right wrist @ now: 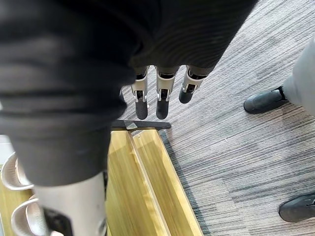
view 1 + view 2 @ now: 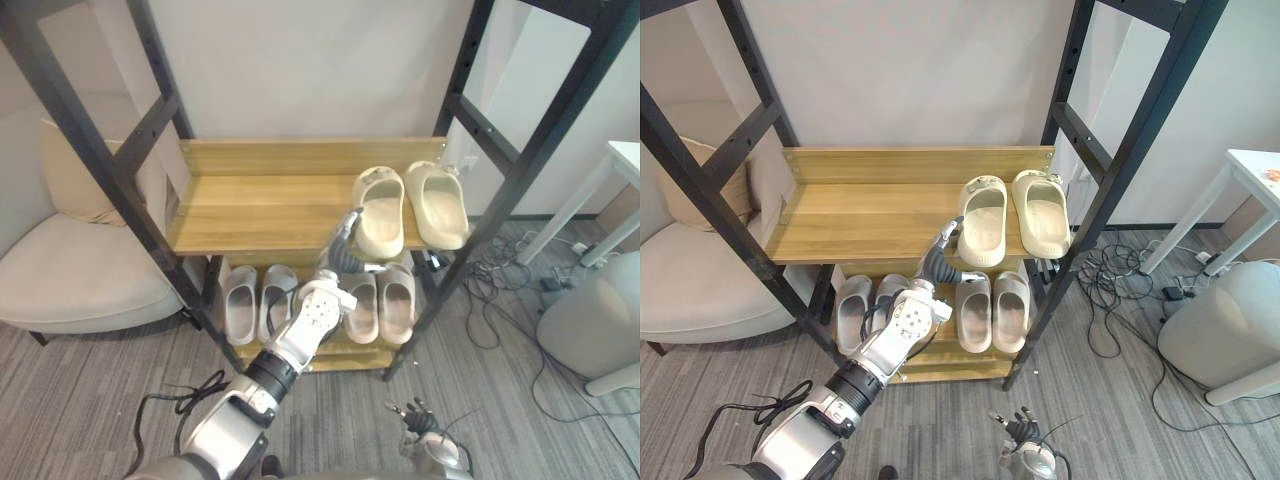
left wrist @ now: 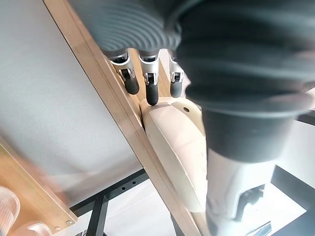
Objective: Organize the slippers on the shoe rack
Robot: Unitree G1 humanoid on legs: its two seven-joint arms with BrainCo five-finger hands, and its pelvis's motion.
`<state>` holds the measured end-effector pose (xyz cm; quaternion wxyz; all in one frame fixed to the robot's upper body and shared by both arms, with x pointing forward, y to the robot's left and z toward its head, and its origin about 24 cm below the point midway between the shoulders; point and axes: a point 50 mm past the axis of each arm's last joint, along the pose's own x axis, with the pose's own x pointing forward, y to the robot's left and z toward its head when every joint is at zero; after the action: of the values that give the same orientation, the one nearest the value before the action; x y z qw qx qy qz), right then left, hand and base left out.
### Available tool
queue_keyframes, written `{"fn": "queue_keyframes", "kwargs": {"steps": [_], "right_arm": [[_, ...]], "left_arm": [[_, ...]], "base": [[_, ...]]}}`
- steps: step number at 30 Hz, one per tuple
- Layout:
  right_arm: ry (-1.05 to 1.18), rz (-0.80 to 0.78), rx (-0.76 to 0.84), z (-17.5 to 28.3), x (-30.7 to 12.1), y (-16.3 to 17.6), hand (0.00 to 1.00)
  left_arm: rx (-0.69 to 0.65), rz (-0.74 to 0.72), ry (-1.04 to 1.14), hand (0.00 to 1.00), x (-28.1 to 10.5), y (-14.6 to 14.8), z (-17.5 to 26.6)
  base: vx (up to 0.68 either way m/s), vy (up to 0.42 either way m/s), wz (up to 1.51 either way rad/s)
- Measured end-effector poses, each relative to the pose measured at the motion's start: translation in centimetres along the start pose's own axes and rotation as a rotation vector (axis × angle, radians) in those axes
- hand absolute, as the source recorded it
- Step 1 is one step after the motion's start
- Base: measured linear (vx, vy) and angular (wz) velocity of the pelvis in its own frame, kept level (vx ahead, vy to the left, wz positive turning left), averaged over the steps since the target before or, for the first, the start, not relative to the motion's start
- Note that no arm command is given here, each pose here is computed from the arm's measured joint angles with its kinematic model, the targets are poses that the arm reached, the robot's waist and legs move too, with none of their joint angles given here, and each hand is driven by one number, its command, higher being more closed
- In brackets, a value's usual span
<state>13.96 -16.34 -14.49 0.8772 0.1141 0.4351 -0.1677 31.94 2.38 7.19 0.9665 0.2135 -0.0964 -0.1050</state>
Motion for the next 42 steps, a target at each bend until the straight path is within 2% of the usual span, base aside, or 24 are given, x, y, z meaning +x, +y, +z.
{"fn": "queue_keyframes", "kwargs": {"steps": [19, 37, 42], "right_arm": [[-0.005, -0.009, 0.013, 0.2, 0.1, -0.2, 0.0], [0.004, -0.032, 0.02, -0.9, -0.6, -1.2, 0.0], [-0.002, -0.027, 0.019, -0.6, -0.5, -1.0, 0.0]], "left_arm": [[0.015, 0.089, 0.034, 0.0, 2.7, 1.6, 1.2], [-0.022, 0.102, 0.052, 0.0, 3.3, 1.5, 1.8], [-0.027, 0.146, 0.078, 0.0, 3.4, 3.2, 1.0]], "base": [[0.0, -0.003, -0.11], [-0.02, 0.007, -0.02], [-0.02, -0.001, 0.04]]}}
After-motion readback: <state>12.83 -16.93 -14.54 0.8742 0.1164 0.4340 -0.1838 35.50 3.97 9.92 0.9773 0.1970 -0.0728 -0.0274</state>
